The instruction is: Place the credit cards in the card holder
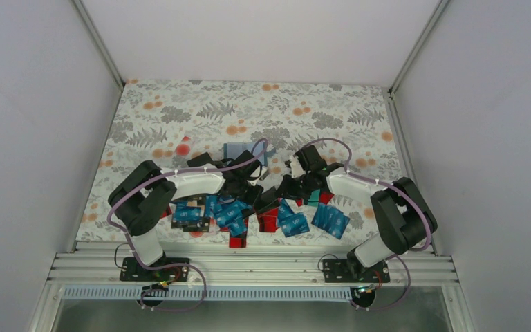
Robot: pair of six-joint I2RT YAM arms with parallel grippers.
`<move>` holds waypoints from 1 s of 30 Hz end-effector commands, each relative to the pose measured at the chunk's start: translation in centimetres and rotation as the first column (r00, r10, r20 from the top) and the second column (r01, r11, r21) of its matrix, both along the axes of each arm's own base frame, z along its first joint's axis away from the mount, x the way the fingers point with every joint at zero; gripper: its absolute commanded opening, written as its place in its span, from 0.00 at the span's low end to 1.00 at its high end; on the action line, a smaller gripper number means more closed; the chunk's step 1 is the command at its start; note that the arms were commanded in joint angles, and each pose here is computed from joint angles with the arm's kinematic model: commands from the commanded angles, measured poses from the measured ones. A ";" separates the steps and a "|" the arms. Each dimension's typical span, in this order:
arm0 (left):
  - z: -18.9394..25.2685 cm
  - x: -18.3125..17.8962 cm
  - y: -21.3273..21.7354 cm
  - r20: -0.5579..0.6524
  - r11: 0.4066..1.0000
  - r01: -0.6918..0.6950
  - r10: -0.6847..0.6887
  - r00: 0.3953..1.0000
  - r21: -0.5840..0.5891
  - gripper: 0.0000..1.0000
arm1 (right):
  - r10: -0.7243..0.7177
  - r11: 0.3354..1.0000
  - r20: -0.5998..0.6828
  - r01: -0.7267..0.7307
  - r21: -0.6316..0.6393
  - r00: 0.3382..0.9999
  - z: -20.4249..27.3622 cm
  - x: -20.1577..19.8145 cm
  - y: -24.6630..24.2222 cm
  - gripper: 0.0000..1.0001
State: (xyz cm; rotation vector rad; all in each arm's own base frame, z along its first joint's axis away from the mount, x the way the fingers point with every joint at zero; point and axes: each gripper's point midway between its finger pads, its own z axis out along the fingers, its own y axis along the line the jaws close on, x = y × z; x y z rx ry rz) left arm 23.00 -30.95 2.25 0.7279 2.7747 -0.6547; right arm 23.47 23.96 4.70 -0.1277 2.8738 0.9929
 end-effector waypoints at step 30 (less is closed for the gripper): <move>24.5 -0.9 4.1 0.389 0.969 0.114 -0.020 0.921 -0.220 0.27 | 0.232 0.762 0.670 -0.560 0.325 0.705 19.3 1.0 6.8 0.04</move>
